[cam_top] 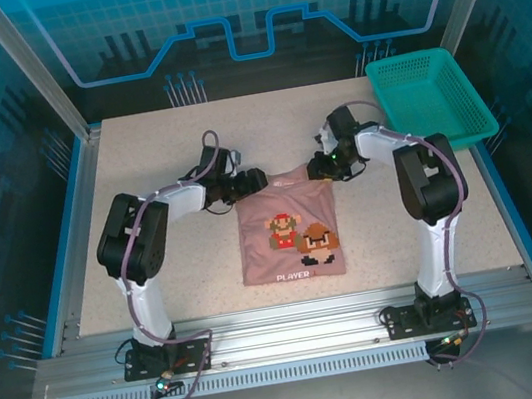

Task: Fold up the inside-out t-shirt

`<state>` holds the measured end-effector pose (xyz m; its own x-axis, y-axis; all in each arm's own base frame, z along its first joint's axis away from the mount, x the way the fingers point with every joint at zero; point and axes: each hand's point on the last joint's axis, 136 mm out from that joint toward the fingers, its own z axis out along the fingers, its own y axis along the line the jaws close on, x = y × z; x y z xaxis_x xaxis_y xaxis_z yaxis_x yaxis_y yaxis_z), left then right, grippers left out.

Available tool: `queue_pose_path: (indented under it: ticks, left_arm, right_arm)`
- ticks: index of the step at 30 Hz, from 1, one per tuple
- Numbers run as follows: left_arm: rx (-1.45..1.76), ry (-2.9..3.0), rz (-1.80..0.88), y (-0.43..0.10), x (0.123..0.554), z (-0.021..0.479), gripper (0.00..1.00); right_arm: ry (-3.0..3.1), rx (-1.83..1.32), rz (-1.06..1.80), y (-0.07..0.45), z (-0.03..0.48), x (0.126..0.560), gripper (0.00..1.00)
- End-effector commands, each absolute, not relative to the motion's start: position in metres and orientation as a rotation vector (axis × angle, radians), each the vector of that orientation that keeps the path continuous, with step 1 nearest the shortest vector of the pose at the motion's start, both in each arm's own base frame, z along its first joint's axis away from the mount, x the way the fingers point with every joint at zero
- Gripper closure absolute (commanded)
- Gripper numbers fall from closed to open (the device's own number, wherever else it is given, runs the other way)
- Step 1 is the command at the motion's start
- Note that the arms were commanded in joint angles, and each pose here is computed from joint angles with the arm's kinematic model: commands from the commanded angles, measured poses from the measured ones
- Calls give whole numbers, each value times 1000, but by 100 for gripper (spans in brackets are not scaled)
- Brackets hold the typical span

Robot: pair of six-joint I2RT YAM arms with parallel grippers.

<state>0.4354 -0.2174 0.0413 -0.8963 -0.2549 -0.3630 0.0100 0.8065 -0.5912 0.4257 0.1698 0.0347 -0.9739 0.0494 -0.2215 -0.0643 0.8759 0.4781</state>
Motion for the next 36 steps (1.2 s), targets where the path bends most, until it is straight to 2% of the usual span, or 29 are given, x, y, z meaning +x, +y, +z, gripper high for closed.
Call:
queue_pose_path:
  ticks: [1, 5, 8, 14, 20, 28, 36]
  left_arm:
    - [-202, 2576, -794, -198, 429, 40, 22]
    - [-96, 2468, -875, -208, 437, 84, 19]
    - [-85, 2411, -891, -202, 441, 103, 17]
    - [-230, 2517, -803, -163, 450, 74, 15]
    - [-212, 2603, -859, -169, 453, 52, 16]
    - [-174, 2664, -956, -190, 440, 30, 21]
    - [-125, 2670, -1060, -211, 423, 26, 29]
  right_arm:
    - [2801, -50, 738, 165, 49, 428, 63]
    - [2668, -179, 793, 173, 94, 430, 58]
    - [2646, -176, 714, 161, 100, 433, 52]
    - [2755, -70, 577, 137, 68, 444, 41]
    - [2820, -70, 584, 141, 47, 447, 31]
    - [2903, -103, 626, 157, 22, 437, 31]
    - [2925, -156, 705, 178, 16, 417, 36]
